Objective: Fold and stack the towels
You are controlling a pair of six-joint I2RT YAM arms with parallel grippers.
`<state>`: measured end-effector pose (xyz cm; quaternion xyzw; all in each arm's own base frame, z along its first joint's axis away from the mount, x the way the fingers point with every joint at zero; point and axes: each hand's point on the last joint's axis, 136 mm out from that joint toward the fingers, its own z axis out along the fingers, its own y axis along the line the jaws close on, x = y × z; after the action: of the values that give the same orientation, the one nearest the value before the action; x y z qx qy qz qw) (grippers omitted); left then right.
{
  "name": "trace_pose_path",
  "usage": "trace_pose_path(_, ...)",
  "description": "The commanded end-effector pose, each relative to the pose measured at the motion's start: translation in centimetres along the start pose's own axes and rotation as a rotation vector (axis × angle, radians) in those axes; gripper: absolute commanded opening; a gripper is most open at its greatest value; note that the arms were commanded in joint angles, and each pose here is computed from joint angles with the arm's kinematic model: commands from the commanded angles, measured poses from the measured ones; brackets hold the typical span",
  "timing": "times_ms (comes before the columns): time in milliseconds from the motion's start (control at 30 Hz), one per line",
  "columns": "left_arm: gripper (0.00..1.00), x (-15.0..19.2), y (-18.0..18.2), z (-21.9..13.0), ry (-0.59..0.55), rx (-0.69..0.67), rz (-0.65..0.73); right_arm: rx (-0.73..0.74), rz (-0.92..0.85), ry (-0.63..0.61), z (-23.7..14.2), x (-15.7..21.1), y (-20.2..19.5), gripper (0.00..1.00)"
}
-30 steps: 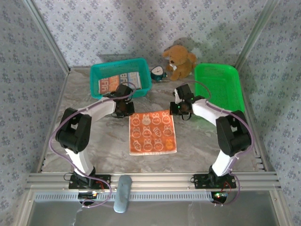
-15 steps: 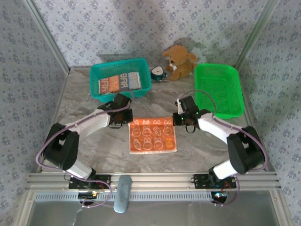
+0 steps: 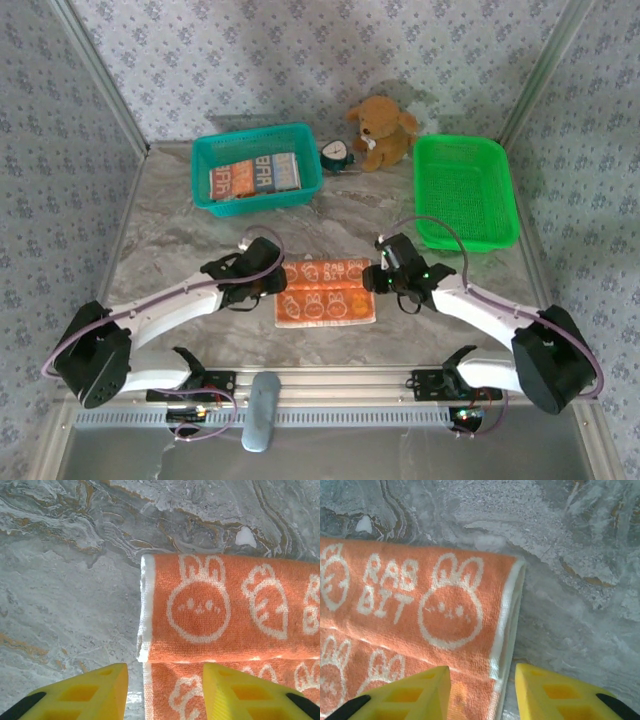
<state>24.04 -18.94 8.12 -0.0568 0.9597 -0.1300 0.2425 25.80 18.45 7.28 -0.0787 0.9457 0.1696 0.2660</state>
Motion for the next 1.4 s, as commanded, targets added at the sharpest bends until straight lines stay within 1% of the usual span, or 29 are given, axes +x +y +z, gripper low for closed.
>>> trace_pose_path(0,0.41,-1.1,-0.3,0.1,0.010,-0.024,-0.039,-0.005,0.051,0.041,0.3,-0.8,0.3,0.37)
trace_pose_path(200,0.36,-1.9,0.5,2.3,0.054,-0.046,-0.088,-0.002,0.101,0.101,1.7,-1.2,-0.2,0.33)
trace_pose_path(333,0.35,-1.5,0.8,3.6,0.101,-0.055,-0.097,0.000,0.124,0.135,2.4,-0.8,-0.6,0.32)
trace_pose_path(433,0.32,-1.0,0.5,4.3,0.124,-0.043,-0.101,0.000,0.129,0.148,2.7,-0.4,-0.8,0.31)
trace_pose_path(533,0.28,-0.7,0.5,4.6,0.130,-0.036,-0.116,-0.008,0.130,0.150,2.9,-0.4,-0.8,0.28)
trace_pose_path(767,0.28,-1.1,0.1,4.7,0.119,-0.019,-0.113,-0.024,0.125,0.144,3.2,-0.9,-0.4,0.27)
trace_pose_path(833,0.26,-1.1,-0.1,4.9,0.125,-0.016,-0.111,-0.030,0.126,0.149,3.4,-0.9,-0.3,0.23)
trace_pose_path(867,0.22,-1.1,-0.2,5.0,0.130,-0.015,-0.112,-0.030,0.126,0.151,3.4,-0.9,-0.3,0.20)
trace_pose_path(933,0.15,-0.8,-0.1,5.1,0.141,-0.018,-0.118,-0.034,0.126,0.149,3.4,-0.9,-0.2,0.09)
trace_pose_path(1000,0.12,-0.8,0.0,4.8,0.139,-0.023,-0.125,-0.029,0.126,0.143,3.0,-1.1,-0.2,0.03)
trace_pose_path(1033,0.09,-0.9,0.1,4.5,0.132,-0.025,-0.127,-0.024,0.121,0.138,2.8,-1.2,-0.3,0.00)
trace_pose_path(1167,0.00,-1.2,0.3,3.0,0.126,-0.040,-0.135,-0.013,0.112,0.127,1.6,-1.4,-0.4,0.00)
trace_pose_path(1367,0.00,-1.0,0.0,0.5,0.126,-0.058,-0.154,-0.010,0.101,0.125,-0.5,-1.2,-0.4,0.00)
